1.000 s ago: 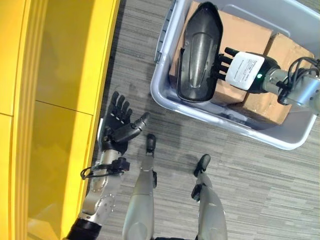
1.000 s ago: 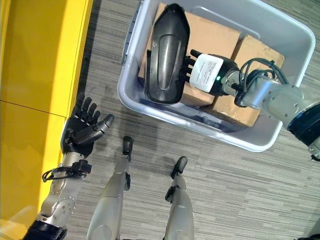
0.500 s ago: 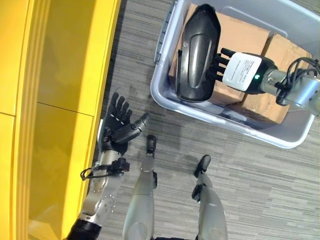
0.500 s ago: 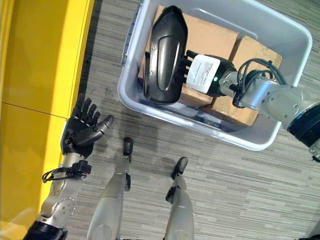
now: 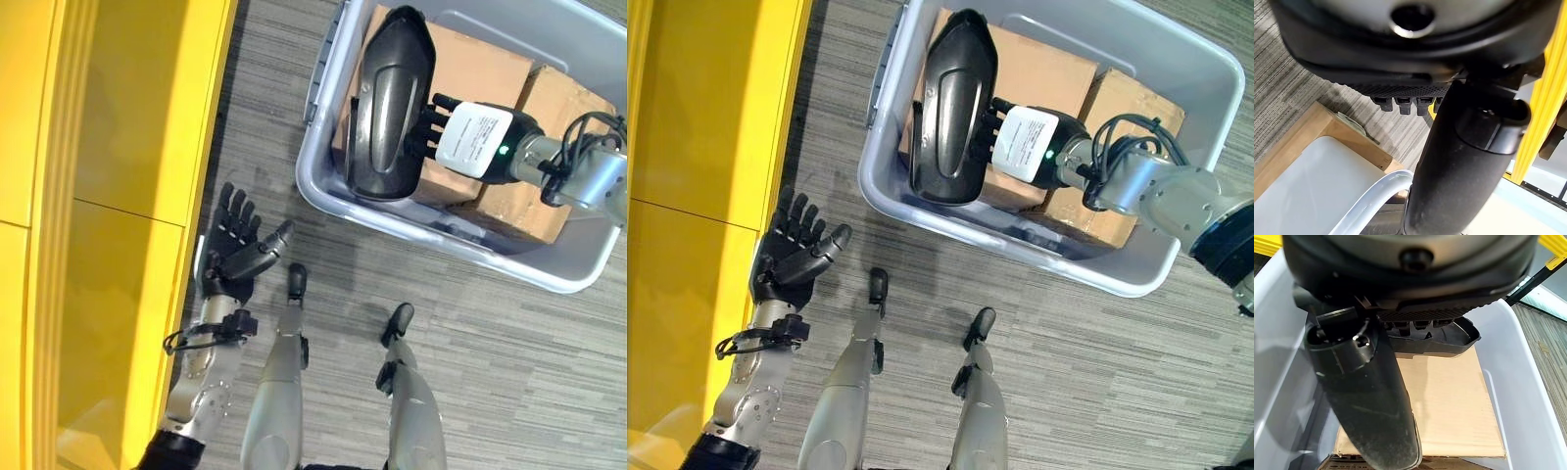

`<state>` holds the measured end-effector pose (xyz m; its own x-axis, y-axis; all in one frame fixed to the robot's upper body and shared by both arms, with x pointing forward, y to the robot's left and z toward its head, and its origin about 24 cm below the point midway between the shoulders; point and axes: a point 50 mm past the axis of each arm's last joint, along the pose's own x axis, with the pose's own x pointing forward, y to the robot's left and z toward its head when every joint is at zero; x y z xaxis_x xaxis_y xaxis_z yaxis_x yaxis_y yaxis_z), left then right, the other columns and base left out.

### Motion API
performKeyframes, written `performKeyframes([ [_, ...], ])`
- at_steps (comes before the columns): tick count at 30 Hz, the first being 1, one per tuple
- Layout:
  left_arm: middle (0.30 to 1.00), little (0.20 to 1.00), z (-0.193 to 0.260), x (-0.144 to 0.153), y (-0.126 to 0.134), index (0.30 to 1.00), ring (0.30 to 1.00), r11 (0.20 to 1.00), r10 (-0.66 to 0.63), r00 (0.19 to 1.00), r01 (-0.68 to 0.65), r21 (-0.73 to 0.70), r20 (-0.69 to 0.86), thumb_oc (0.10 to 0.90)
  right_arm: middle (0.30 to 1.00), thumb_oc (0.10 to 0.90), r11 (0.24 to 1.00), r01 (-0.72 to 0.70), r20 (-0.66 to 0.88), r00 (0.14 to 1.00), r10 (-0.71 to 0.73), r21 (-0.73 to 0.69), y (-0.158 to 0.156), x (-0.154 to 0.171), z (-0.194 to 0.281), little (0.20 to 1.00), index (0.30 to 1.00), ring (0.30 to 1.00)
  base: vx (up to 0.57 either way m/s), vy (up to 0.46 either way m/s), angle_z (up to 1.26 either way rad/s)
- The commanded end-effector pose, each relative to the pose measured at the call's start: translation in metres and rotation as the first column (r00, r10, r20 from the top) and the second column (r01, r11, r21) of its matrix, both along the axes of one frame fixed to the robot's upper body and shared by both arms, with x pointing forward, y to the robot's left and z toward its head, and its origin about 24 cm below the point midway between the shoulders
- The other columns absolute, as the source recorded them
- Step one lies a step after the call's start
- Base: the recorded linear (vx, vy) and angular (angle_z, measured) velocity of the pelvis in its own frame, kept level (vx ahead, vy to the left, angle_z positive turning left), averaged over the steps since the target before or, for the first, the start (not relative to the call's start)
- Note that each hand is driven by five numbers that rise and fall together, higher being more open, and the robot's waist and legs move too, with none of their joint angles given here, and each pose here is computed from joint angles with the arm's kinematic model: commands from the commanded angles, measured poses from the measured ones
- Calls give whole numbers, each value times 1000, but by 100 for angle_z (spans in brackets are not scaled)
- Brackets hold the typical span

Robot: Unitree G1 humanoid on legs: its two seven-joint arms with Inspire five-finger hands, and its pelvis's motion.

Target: Move parts from the plastic box to the shelf.

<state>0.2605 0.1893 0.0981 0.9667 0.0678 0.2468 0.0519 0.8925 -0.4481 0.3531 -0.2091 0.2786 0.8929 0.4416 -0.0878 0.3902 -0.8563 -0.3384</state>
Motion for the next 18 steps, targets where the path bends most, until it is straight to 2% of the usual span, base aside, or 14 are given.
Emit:
performKeyframes([
  [1, 1000, 1000, 40, -12, 1, 1000, 1000, 1000, 11, 974, -5, -28, 226, 900, 1000, 900, 1000, -20, 227, 974, 17, 11, -1, -13, 62, 1000, 1000, 1000, 0, 0, 0],
  [18, 1000, 1000, 42, -13, 0, 1000, 1000, 1000, 5, 972, -1, -16, 235, 900, 1000, 900, 1000, -27, 213, 977, 23, 14, 4, -5, 55, 1000, 1000, 1000, 0, 0, 0],
])
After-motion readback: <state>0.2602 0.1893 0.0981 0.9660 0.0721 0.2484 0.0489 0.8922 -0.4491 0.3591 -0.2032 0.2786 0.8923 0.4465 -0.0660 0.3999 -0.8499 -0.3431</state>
